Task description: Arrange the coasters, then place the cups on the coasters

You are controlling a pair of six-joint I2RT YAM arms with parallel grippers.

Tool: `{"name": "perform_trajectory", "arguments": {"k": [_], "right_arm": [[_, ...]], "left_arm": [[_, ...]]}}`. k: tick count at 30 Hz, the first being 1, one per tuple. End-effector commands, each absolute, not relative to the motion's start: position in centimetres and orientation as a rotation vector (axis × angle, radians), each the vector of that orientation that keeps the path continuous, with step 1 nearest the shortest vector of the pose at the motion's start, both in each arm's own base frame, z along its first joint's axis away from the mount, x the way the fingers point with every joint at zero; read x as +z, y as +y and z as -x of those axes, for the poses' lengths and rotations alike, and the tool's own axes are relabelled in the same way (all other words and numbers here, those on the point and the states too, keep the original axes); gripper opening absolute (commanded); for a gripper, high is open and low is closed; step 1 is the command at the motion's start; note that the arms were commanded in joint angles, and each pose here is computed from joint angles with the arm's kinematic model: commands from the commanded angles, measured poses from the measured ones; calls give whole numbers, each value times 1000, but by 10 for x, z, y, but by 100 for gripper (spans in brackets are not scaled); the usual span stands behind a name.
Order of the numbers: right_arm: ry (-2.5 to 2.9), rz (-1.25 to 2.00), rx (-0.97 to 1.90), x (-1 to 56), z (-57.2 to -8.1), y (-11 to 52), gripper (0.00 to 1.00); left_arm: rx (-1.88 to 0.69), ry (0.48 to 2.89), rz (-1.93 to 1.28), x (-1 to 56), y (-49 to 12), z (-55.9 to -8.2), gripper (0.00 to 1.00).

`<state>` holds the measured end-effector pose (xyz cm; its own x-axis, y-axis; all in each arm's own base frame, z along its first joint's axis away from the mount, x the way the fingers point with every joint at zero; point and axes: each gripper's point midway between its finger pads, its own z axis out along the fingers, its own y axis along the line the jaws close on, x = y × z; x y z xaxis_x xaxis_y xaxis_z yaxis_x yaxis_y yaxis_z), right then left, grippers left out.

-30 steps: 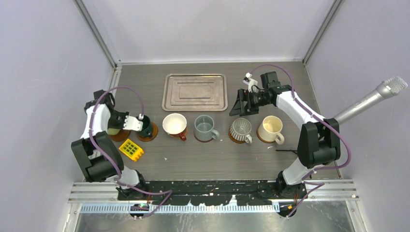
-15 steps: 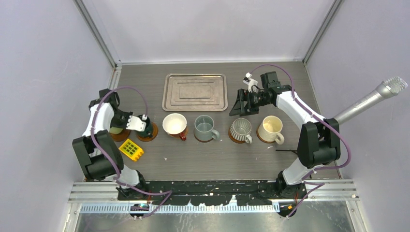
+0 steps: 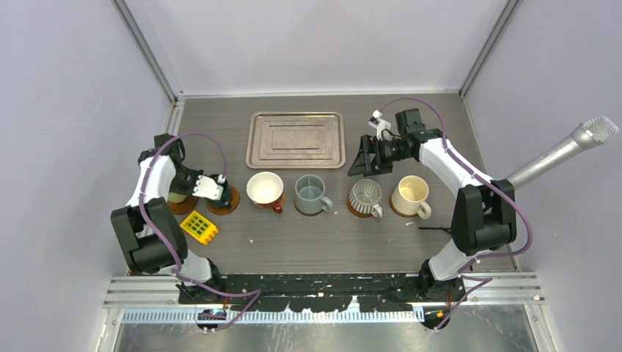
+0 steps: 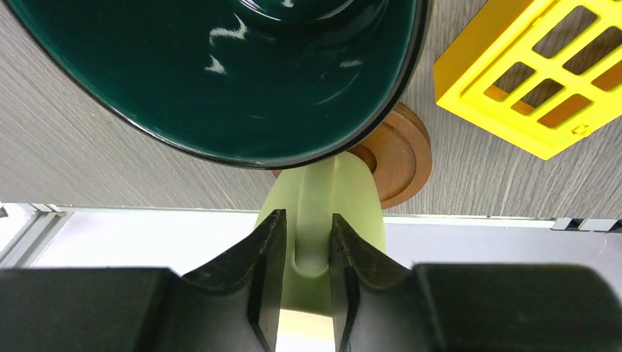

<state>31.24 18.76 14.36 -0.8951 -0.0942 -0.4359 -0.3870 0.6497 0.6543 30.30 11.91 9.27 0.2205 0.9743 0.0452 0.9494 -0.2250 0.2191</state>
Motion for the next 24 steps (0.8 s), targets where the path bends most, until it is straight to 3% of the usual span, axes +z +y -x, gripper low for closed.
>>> {"name": "perform_trajectory", "arguments": {"k": [1, 7, 12, 24], "right_arm": [[2470, 406, 1101, 149, -320, 188, 82], [2467, 406, 1102, 151, -319, 188, 82], [2469, 406, 1102, 150, -320, 188, 82], [2460, 410, 1105, 153, -318, 188, 82]], "left_arm": [[393, 1078, -2858, 107, 111, -327, 31], [404, 1075, -2852, 109, 109, -326, 43], [393, 1065, -2849, 114, 105, -320, 73], [402, 1082, -2811, 132, 97, -304, 85]]}}
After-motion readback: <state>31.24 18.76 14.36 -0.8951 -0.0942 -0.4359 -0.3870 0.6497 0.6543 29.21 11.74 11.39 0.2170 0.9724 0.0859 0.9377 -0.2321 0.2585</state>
